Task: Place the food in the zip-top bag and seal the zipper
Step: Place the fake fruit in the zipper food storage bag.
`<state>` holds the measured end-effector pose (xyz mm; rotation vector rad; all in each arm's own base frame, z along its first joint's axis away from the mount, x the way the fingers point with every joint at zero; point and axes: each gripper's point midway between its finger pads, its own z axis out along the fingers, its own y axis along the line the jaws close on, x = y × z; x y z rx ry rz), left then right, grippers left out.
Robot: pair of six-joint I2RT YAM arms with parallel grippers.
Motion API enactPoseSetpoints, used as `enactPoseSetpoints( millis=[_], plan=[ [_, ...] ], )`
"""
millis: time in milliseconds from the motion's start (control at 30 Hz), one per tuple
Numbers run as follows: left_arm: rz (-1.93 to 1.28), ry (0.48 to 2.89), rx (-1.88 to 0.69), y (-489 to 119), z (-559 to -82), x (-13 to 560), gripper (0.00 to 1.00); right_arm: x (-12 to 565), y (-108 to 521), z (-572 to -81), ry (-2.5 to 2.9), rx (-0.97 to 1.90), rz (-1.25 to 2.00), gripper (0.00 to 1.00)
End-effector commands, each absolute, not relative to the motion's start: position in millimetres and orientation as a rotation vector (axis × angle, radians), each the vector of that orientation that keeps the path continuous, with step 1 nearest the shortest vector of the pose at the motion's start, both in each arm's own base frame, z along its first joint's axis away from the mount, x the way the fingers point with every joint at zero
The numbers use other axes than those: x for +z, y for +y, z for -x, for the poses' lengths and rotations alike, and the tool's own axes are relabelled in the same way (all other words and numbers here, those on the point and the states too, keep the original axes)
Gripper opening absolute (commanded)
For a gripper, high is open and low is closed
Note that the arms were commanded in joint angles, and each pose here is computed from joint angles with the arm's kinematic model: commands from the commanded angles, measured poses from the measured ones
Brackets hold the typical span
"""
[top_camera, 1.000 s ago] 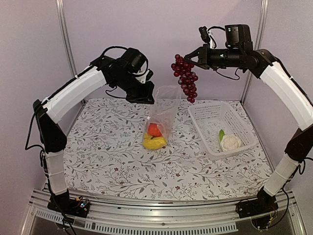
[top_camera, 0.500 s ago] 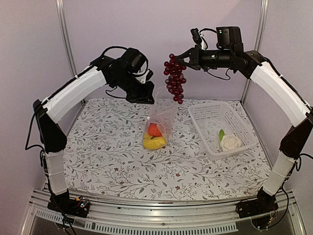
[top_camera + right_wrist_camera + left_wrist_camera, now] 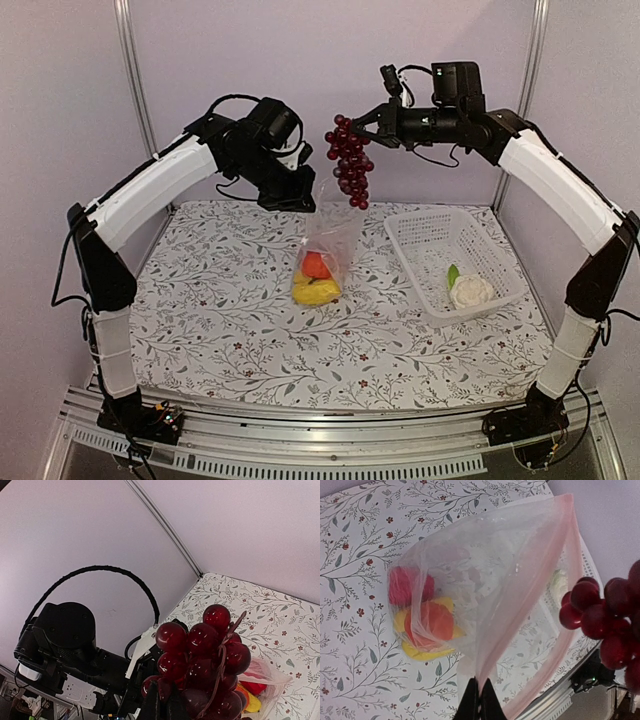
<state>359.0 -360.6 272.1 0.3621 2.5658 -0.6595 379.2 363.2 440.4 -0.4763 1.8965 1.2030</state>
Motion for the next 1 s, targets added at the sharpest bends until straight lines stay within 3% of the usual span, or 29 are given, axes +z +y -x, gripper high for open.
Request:
enactPoseSetpoints(
  millis=[0, 300, 367, 500, 633, 967],
  plan=[
    [-0.348, 2.506, -0.695, -361.2, -361.7, 293.3, 0.0, 409.1, 372.0, -378.7, 1.94, 1.202, 0.523, 0.0],
    [-0.323, 2.488, -0.708, -358.2, -362.7, 301.0, 0.0, 381.1, 371.9, -367.7, 1.999, 1.198, 0.55, 0.04],
    [-0.32, 2.481, -0.714, -358.4, -362.4, 302.6, 0.0, 379.9, 373.2, -364.2, 2.007, 1.205, 0.562, 0.11],
    [-0.319, 2.479, -0.718, -357.4, -363.5, 301.4, 0.0, 377.9, 369.7, -363.0, 2.04, 1.187, 0.55, 0.36],
    [-0.328, 2.481, -0.725, -358.0, -364.2, 300.7, 0.0, 380.7, 359.7, -363.9, 2.058, 1.121, 0.52, 0.49],
    [-0.342, 2.474, -0.749, -360.1, -365.2, 303.8, 0.0, 332.8, 317.0, -371.5, 2.316, 0.804, 0.346, 0.51]
  ],
)
